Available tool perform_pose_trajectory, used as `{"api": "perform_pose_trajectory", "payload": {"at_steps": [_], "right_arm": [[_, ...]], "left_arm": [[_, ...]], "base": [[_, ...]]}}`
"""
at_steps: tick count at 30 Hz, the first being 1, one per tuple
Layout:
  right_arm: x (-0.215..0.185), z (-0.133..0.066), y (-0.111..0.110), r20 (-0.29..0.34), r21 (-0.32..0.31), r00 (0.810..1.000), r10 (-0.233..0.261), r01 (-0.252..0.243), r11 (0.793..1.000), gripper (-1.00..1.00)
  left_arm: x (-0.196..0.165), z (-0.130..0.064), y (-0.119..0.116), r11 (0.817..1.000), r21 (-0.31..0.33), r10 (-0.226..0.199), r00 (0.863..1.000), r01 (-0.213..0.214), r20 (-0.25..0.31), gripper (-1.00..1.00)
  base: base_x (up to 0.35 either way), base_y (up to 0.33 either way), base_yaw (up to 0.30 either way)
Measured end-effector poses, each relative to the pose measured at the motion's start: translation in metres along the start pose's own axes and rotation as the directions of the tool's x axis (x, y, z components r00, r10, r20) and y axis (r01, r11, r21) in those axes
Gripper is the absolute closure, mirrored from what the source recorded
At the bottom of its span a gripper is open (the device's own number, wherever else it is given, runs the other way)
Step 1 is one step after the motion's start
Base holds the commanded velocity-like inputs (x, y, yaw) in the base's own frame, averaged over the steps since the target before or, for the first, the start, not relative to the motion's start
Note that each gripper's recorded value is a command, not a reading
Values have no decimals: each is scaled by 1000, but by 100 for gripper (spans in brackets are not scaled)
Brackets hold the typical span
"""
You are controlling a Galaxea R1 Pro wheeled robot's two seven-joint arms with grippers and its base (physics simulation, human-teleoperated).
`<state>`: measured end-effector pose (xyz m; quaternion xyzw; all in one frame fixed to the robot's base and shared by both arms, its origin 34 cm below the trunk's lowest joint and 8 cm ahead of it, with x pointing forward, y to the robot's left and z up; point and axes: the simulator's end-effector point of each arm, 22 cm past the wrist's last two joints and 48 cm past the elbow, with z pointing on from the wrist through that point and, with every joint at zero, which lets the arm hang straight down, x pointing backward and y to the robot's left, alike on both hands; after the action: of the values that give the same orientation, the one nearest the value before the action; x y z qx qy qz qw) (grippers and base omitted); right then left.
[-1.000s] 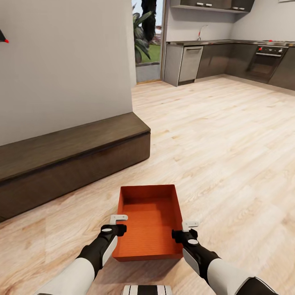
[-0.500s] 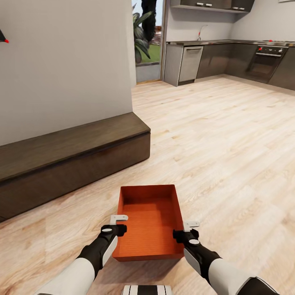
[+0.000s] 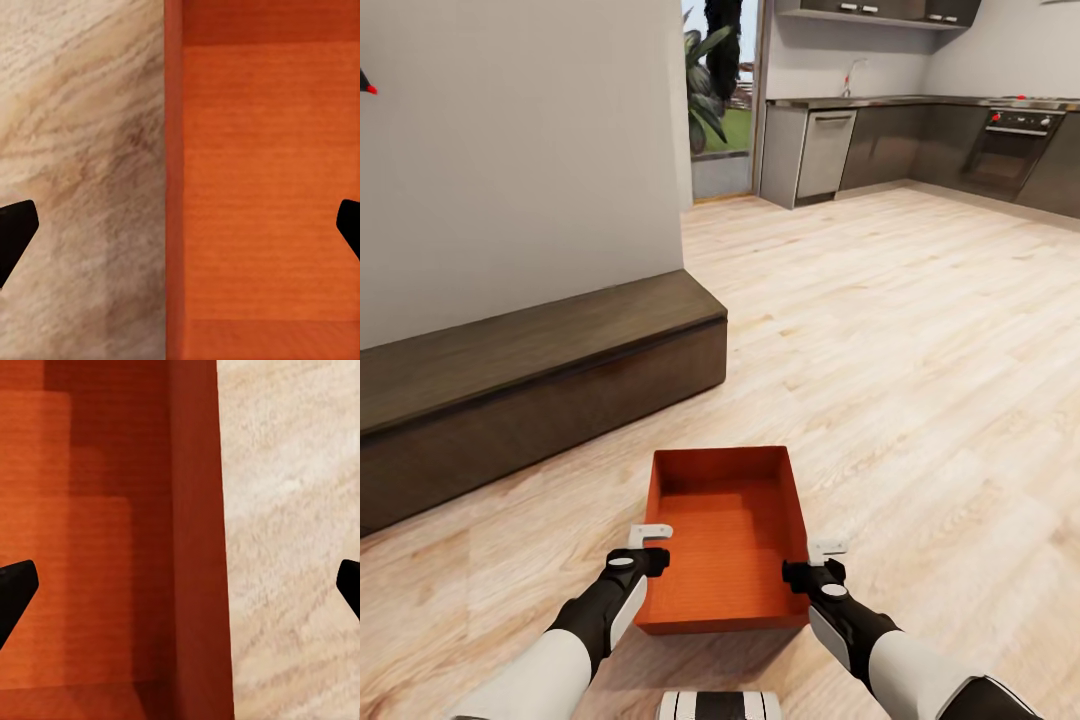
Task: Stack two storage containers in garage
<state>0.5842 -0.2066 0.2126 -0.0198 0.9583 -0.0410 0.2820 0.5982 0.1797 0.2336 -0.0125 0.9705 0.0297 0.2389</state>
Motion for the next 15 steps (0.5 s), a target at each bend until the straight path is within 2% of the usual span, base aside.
{"api": "perform_pose_trajectory", "payload": {"at_steps": [11,15], "right_arm": [[19,17,2,1,0,1000,0,0,1000,-100],[19,17,2,1,0,1000,0,0,1000,-100]], "left_arm": [[17,19,0,1000,-1,0,1000,0,1,-100],[17,19,0,1000,-1,0,1000,0,2,-100]], "base": [[0,0,0],[0,0,0]]}}
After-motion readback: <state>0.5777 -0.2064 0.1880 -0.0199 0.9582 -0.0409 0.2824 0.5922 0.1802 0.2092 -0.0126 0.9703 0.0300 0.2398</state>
